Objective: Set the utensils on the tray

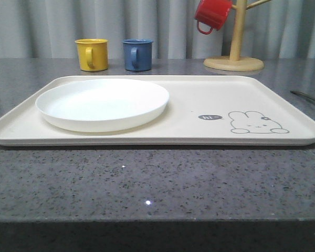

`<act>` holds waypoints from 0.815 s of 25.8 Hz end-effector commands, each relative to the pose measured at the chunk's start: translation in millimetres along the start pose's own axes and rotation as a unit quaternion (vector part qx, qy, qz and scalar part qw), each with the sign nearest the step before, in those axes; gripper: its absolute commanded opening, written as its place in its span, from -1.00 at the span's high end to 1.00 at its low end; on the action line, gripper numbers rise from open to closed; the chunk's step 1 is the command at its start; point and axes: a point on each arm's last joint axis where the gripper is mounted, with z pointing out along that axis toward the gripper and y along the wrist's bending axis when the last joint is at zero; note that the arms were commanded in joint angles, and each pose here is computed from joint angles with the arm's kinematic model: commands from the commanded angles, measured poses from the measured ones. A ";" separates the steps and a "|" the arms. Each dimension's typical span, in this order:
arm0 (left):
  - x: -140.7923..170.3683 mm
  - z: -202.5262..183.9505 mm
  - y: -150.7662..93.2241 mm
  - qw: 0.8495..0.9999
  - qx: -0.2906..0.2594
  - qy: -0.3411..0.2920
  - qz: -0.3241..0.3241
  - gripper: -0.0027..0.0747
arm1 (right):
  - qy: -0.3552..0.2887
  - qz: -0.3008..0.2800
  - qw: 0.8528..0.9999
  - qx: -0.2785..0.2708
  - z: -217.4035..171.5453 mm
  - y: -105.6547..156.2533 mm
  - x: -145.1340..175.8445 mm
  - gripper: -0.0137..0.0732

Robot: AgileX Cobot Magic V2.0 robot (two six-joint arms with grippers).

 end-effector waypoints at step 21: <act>-13.8 -1.5 1.3 0.999 -0.003 -0.042 -0.011 0.98 | 0.333 0.012 0.943 0.001 167.7 -2.9 -1.1 -0.18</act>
